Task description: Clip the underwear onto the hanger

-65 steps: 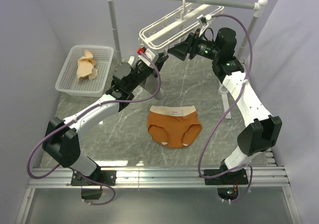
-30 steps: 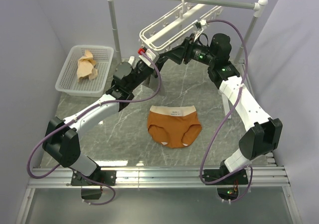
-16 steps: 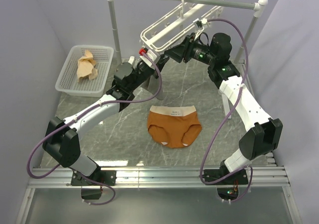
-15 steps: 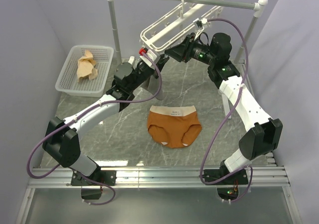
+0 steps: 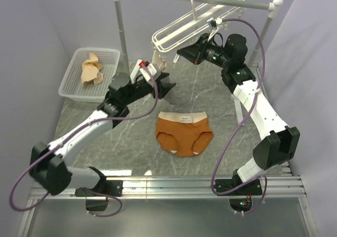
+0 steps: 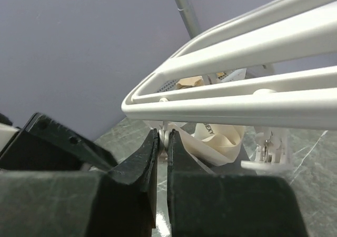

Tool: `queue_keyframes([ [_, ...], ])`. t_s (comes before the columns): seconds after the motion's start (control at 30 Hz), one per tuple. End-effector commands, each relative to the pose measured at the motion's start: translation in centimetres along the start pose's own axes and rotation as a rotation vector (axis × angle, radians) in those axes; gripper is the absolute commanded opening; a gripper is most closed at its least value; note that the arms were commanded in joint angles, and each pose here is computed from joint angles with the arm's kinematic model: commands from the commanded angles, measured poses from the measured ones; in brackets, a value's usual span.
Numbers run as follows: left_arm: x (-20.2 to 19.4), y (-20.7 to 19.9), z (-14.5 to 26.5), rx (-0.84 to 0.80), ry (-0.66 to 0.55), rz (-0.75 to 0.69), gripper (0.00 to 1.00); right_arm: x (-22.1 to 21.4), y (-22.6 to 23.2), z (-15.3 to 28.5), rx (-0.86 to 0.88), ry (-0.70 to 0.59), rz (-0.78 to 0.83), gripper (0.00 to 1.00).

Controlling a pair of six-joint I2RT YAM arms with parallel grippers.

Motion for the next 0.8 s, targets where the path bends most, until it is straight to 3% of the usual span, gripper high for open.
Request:
queue_keyframes([
  [0.0, -1.1, -3.3, 4.0, -0.12, 0.091, 0.087, 0.57, 1.8, 2.8, 0.9, 0.046, -0.031, 0.07, 0.0],
  [0.3, -11.0, -7.2, 8.6, -0.02, 0.455, 0.377, 0.56, 1.3, 2.3, 1.0, 0.033, -0.029, 0.056, 0.0],
  [0.43, -16.7, -8.1, 8.8, 0.032, 0.703, 0.489, 0.54, 1.4, 2.2, 0.9, 0.024, -0.033, 0.057, 0.0],
  [0.53, -19.0, -8.0, 7.9, 0.072, 0.76, 0.526, 0.55, 1.4, 2.2, 1.0, 0.015, -0.033, 0.064, 0.0],
  [0.67, -21.4, -7.8, 6.4, 0.108, 0.822, 0.568, 0.67, 1.5, 2.2, 1.3, 0.001, -0.046, 0.075, 0.0],
  [0.77, -23.1, -7.2, 5.9, 0.17, 0.864, 0.558, 0.7, 1.4, 2.2, 1.5, -0.002, -0.044, 0.08, 0.0],
])
Point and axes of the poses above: each gripper's point midway between its finger pads, its own z axis back along the fingers, its own y axis along the line the jaws close on, x = y × z, the point moved 5 cm from there along z, back along the fingers, and after that the axes turned 12 degrees about -z, right-handed, at the moved point
